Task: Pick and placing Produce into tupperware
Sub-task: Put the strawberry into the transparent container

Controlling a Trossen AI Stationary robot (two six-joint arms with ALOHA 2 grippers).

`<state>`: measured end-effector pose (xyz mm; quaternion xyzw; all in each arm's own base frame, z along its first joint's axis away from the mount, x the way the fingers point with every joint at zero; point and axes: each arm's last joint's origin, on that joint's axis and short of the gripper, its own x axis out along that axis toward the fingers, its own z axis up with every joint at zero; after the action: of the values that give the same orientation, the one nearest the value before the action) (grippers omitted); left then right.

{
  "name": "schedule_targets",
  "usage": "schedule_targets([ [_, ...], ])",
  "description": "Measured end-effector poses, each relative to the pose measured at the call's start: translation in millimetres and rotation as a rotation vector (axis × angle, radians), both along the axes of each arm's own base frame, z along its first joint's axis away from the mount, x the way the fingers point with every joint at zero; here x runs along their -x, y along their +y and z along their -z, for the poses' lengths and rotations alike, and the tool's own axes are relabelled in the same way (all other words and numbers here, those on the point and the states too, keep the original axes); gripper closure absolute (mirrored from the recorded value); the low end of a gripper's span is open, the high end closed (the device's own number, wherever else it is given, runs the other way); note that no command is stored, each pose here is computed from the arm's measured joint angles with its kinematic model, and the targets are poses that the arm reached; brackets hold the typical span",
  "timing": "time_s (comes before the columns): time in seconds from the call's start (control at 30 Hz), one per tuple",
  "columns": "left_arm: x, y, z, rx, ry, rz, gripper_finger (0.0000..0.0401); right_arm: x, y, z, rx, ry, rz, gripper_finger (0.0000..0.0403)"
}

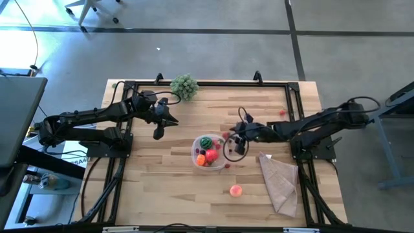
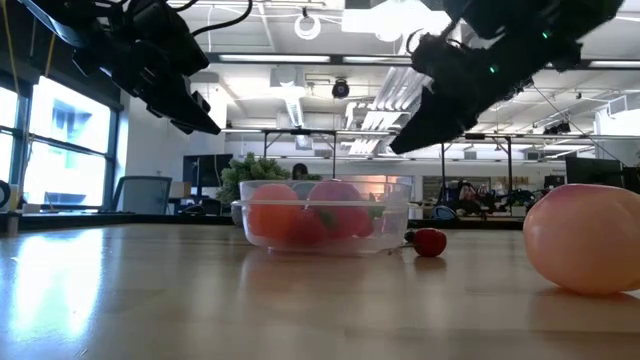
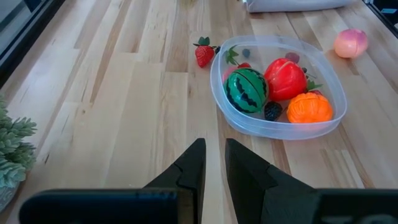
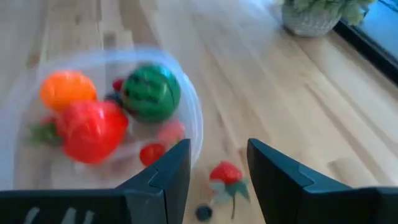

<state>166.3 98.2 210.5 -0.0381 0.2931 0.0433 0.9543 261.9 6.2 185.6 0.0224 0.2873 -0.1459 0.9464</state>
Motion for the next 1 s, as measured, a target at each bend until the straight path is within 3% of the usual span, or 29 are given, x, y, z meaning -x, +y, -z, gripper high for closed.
schedule_targets([
  [0.17,0.0,0.0,0.0,0.000,0.000,0.000,0.0350,11.4,-7.3,19.3,0.061,0.062,0.009,0.0253],
  [0.6,0.0,0.0,0.0,0.000,0.000,0.000,0.0350,7.9,-14.3,34.2,0.022,0.076,0.002,0.0251],
  [1.0,0.0,0.0,0.0,0.000,0.000,0.000,0.0350,-4.2,-30.0,60.1,-0.028,0.093,0.011,0.0190],
])
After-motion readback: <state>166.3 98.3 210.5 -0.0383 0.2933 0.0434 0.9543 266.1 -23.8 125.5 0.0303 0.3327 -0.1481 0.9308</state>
